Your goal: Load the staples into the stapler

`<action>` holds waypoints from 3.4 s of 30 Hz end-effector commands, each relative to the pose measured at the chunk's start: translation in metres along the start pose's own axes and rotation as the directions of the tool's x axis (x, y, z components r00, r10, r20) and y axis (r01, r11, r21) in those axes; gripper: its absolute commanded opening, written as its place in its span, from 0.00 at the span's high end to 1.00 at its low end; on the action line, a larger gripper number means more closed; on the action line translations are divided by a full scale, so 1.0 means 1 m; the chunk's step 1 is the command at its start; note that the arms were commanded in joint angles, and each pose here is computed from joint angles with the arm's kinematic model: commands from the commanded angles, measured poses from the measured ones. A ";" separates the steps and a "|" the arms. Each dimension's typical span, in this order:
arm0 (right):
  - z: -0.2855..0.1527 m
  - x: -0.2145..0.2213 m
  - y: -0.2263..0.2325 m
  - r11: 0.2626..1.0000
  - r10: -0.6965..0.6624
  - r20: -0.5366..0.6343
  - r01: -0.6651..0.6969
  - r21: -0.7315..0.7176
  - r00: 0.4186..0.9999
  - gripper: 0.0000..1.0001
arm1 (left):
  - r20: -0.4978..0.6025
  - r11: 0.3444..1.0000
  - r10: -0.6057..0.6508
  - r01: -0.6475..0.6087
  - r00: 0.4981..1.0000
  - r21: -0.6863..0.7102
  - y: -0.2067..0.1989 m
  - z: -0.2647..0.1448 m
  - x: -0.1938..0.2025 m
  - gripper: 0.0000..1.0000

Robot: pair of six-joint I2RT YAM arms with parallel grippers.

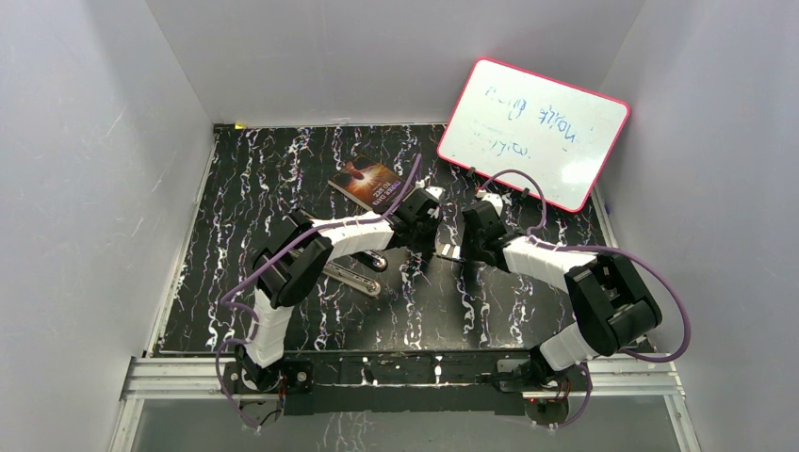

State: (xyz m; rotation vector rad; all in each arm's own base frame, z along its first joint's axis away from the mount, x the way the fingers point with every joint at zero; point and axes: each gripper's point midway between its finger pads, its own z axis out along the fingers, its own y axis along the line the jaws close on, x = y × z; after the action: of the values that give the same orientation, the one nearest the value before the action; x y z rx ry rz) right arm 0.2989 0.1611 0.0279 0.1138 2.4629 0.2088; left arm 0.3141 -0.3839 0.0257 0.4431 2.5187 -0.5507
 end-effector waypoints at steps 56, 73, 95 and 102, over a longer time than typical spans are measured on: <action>-0.020 -0.005 0.032 0.991 0.065 -0.027 -0.067 -0.113 0.998 0.57 | 0.090 0.987 -0.153 0.149 0.984 0.054 -0.005 -0.031 -0.007 1.00; -0.012 0.001 0.015 0.998 0.055 -0.038 -0.056 -0.019 0.998 0.50 | 0.088 0.988 -0.150 0.146 0.985 0.052 -0.004 -0.031 -0.007 1.00; -0.002 -0.001 0.014 1.000 0.025 -0.021 -0.025 -0.002 0.999 0.60 | 0.083 0.989 -0.139 0.134 0.987 0.057 -0.006 -0.031 -0.008 1.00; -0.003 -0.004 0.020 0.998 0.048 -0.007 -0.048 -0.044 0.999 0.52 | 0.079 0.989 -0.139 0.134 0.987 0.058 -0.006 -0.030 -0.008 1.00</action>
State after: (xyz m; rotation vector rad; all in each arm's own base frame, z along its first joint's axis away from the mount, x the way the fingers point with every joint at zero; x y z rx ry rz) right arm 0.2912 0.1757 0.0264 0.1417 2.5132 0.2511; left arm 0.3025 -0.3752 0.0281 0.2593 2.5192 -0.6433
